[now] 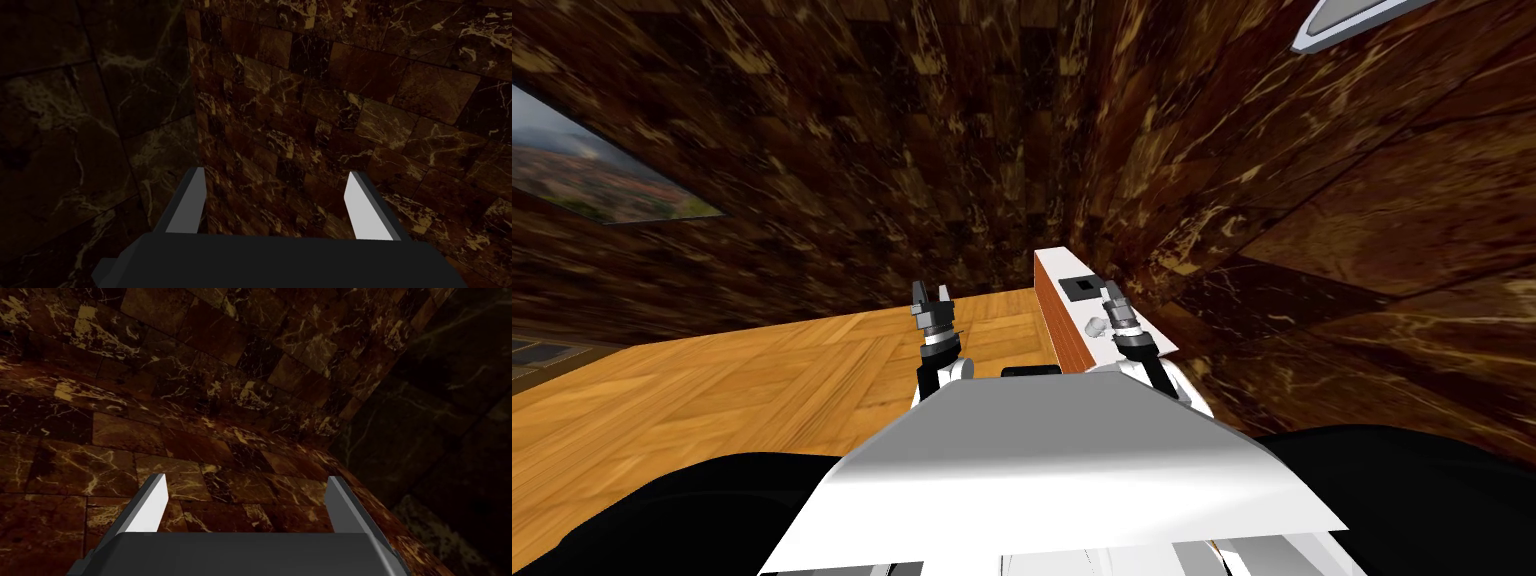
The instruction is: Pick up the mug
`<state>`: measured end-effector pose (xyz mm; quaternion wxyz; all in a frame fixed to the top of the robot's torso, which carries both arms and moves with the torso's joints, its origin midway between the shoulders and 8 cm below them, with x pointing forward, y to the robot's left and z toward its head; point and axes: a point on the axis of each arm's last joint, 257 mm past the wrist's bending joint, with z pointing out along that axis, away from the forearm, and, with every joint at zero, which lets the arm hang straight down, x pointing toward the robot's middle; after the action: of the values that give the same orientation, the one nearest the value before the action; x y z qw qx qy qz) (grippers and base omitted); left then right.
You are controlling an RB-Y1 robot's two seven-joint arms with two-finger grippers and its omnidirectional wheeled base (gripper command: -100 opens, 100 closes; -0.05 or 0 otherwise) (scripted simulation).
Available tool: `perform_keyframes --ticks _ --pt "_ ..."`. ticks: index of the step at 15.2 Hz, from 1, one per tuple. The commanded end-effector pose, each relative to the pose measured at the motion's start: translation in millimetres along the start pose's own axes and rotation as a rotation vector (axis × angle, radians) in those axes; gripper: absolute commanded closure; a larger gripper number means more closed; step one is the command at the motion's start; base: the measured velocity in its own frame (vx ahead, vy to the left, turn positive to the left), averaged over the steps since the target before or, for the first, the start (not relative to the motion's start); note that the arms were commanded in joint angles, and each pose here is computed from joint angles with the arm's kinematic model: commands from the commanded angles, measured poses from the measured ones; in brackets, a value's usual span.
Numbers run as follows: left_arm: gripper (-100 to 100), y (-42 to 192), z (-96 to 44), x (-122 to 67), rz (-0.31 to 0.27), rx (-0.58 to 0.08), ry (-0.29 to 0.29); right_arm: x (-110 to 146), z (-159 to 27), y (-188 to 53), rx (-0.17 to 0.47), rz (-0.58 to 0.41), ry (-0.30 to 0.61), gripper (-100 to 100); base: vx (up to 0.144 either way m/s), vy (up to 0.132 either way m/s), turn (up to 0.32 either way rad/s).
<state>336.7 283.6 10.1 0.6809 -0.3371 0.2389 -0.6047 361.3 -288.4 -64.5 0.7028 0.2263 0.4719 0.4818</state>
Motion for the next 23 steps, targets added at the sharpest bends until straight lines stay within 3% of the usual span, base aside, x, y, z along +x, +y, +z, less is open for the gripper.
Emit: perform_keyframes --ticks 1,2,5,7,8,9,10,12,13,14,15,17,20,22,23 --pt "0 0 0.0 0.0 0.000 0.000 0.000 3 -4.3 -8 0.007 -0.082 0.054 -100 0.040 0.022 -0.028" --pt "0 0 0.0 0.0 0.000 0.000 0.000 3 -4.3 -8 0.006 -0.084 0.057 -100 0.028 0.016 -0.009" --pt "0 0 0.0 0.0 0.000 0.000 0.000 5 -19.1 -30 0.033 -0.261 0.157 -100 0.038 0.023 -0.033" --pt "0 0 0.0 0.0 0.000 0.000 0.000 7 -19.0 -30 0.028 -0.277 0.178 -100 0.041 0.026 -0.026" --pt "0 0 0.0 0.0 0.000 0.000 0.000 7 -28.1 -42 0.040 -0.369 0.233 -100 0.035 0.024 -0.028" --pt "0 0 0.0 0.0 0.000 0.000 0.000 8 -28.0 -42 0.036 -0.377 0.245 -100 0.035 0.026 -0.034" --pt "0 0 0.0 0.0 0.000 0.000 0.000 6 -38.0 -55 0.051 -0.457 0.289 -100 0.053 0.035 -0.041" --pt "0 0 0.0 0.0 0.000 0.000 0.000 8 -38.1 -56 0.043 -0.478 0.315 -100 0.048 0.032 -0.024" --pt "0 0 0.0 0.0 0.000 0.000 0.000 7 -49.3 -69 0.053 -0.567 0.375 -100 0.042 0.023 -0.022" --pt "0 0 0.0 0.0 0.000 0.000 0.000 8 -49.5 -70 0.048 -0.579 0.390 -100 0.045 0.023 -0.031" --pt "0 0 0.0 0.0 0.000 0.000 0.000 5 -61.5 -83 0.061 -0.655 0.438 -100 0.060 0.021 -0.043" --pt "0 0 0.0 0.0 0.000 0.000 0.000 6 -62.0 -84 0.051 -0.680 0.468 -100 0.053 0.029 -0.024" --pt "0 0 0.0 0.0 0.000 0.000 0.000 -1 -89.2 -112 0.061 -0.847 0.602 -100 0.063 0.039 -0.028" --pt "0 0 0.0 0.0 0.000 0.000 0.000 1 -90.6 -114 0.049 -0.875 0.633 -100 0.069 0.033 -0.015" --pt "0 0 0.0 0.0 0.000 0.000 0.000 -4 -106.0 -128 0.052 -0.953 0.704 -100 0.071 0.025 -0.015"
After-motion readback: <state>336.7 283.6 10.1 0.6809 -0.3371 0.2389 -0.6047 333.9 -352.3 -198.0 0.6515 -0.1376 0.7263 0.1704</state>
